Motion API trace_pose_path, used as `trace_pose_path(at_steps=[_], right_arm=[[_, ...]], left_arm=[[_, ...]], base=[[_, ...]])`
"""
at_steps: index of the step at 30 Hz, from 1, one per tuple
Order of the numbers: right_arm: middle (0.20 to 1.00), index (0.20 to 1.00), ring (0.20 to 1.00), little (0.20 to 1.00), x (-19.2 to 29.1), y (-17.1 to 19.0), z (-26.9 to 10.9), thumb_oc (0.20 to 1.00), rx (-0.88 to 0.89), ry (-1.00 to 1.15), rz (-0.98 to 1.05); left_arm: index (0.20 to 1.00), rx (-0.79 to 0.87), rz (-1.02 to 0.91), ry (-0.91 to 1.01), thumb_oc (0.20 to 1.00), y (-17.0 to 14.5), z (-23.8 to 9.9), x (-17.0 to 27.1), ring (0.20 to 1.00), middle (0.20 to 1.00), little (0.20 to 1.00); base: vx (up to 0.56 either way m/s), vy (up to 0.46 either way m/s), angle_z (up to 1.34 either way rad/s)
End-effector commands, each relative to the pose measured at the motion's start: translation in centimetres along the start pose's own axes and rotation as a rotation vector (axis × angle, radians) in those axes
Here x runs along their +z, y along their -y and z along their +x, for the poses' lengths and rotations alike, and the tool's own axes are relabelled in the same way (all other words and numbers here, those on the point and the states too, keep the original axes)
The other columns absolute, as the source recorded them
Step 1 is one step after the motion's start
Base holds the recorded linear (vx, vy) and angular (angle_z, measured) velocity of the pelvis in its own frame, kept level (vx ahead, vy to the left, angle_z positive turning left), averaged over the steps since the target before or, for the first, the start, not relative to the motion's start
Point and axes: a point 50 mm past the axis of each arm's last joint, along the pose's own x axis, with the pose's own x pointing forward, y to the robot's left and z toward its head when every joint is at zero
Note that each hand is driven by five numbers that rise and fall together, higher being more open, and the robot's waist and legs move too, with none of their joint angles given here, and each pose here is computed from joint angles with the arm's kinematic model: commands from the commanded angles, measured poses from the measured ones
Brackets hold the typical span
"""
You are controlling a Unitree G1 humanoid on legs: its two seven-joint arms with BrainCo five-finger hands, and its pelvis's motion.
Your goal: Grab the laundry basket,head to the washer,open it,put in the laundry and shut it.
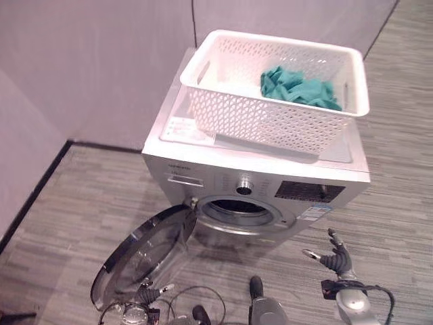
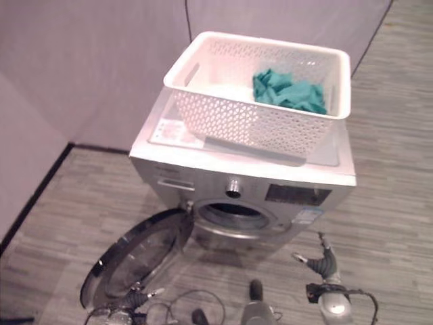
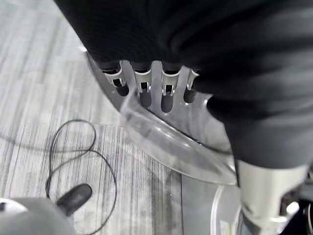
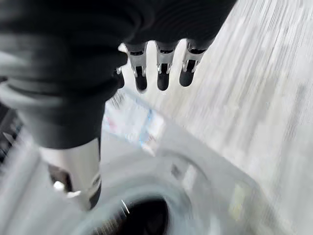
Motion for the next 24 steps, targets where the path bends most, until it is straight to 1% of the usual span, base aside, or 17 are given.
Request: trace_pose_path(at_steps=[1, 2, 3, 4, 5, 6, 7, 8, 9, 12, 13, 14, 16, 18, 21, 24], right_arm=[[1.000, 1.000, 1.000, 1.000, 5.5, 3.7, 1.1, 1.000, -0.219, 0.269, -0.101], [1.000, 1.000, 1.000, 1.000, 6.8, 4.5, 1.0, 1.000, -0.269, 0.334, -0.118], [1.000, 1.000, 1.000, 1.000, 6.8, 4.5, 0.9, 1.000, -0.270, 0.333, -0.121], [1.000, 1.000, 1.000, 1.000, 8.0, 4.9, 0.9, 1.000, -0.305, 0.391, -0.122], [1.000, 1.000, 1.000, 1.000, 10.4, 5.7, 0.9, 1.000, -0.376, 0.502, -0.135], [1.000, 1.000, 1.000, 1.000, 11.4, 6.1, 0.8, 1.000, -0.409, 0.548, -0.156], [1.000, 1.000, 1.000, 1.000, 11.4, 6.1, 0.8, 1.000, -0.410, 0.548, -0.157], [1.000, 1.000, 1.000, 1.000, 12.8, 6.8, 0.6, 1.000, -0.459, 0.607, -0.188], [1.000, 1.000, 1.000, 1.000, 15.4, 7.8, 0.3, 1.000, -0.552, 0.713, -0.214], [1.000, 1.000, 1.000, 1.000, 18.5, 8.8, 0.1, 1.000, -0.652, 0.838, -0.207], [1.000, 1.000, 1.000, 1.000, 18.6, 8.8, 0.2, 1.000, -0.655, 0.840, -0.207], [1.000, 1.000, 1.000, 1.000, 20.7, 9.9, -0.1, 1.000, -0.736, 0.921, -0.240], [1.000, 1.000, 1.000, 1.000, 22.6, 11.2, -0.5, 1.000, -0.831, 0.991, -0.297], [1.000, 1.000, 1.000, 1.000, 23.7, 12.3, -0.7, 1.000, -0.888, 1.022, -0.345], [1.000, 1.000, 1.000, 1.000, 24.6, 13.4, -0.4, 1.000, -0.907, 1.026, -0.390], [1.000, 1.000, 1.000, 1.000, 24.8, 14.5, 0.4, 1.000, -0.840, 0.990, -0.424]], left_arm=[[1.000, 0.004, -0.001, -0.019, 1.000, 0.0, -0.2, -0.8, 1.000, 1.000, 1.000], [1.000, 0.003, -0.006, -0.014, 1.000, 0.1, -0.3, -0.8, 1.000, 1.000, 1.000], [1.000, 0.001, -0.005, -0.015, 1.000, 0.1, -0.3, -0.9, 1.000, 1.000, 1.000], [1.000, -0.004, -0.003, -0.015, 1.000, 0.3, -0.3, -0.9, 1.000, 1.000, 1.000], [1.000, -0.022, 0.006, -0.003, 1.000, 0.8, -0.3, -0.6, 1.000, 1.000, 1.000], [1.000, -0.029, 0.016, 0.004, 1.000, 0.9, -0.3, -0.4, 1.000, 1.000, 1.000], [1.000, -0.029, 0.016, 0.005, 1.000, 0.9, -0.3, -0.4, 1.000, 1.000, 1.000], [1.000, -0.039, 0.030, 0.014, 1.000, 1.0, -0.3, -0.2, 1.000, 1.000, 1.000], [1.000, -0.067, 0.072, 0.041, 1.000, 1.5, -0.2, 0.4, 1.000, 1.000, 1.000], [1.000, -0.106, 0.141, 0.053, 1.000, 2.0, -0.2, 0.7, 1.000, 1.000, 1.000], [1.000, -0.106, 0.140, 0.056, 1.000, 2.0, -0.1, 0.9, 1.000, 1.000, 1.000], [1.000, -0.120, 0.164, 0.059, 1.000, 2.0, -0.1, 1.0, 1.000, 1.000, 1.000], [1.000, -0.122, 0.183, 0.063, 1.000, 1.6, -0.1, 1.1, 1.000, 1.000, 1.000], [1.000, -0.124, 0.196, 0.050, 1.000, 1.4, 0.0, 1.0, 1.000, 1.000, 1.000], [1.000, -0.107, 0.181, 0.032, 1.000, 1.0, 0.2, 0.9, 1.000, 1.000, 1.000], [1.000, -0.065, 0.167, 0.007, 1.000, 0.0, 0.7, 1.3, 1.000, 1.000, 1.000]], base=[[0.09, 0.083, -0.22], [0.09, 0.085, -0.29], [0.05, 0.048, -0.33], [0.06, 0.061, -0.35], [0.07, 0.073, -0.30], [0.05, 0.055, -0.30], [0.04, 0.027, -0.19], [0.04, 0.041, -0.12], [0.04, 0.062, 0.03], [0.00, 0.067, 0.20], [-0.08, 0.043, 0.27], [-0.08, 0.019, 0.08], [-0.03, 0.005, 0.12], [0.03, -0.058, 0.18], [0.05, -0.090, 0.34], [0.08, -0.142, 0.45]])
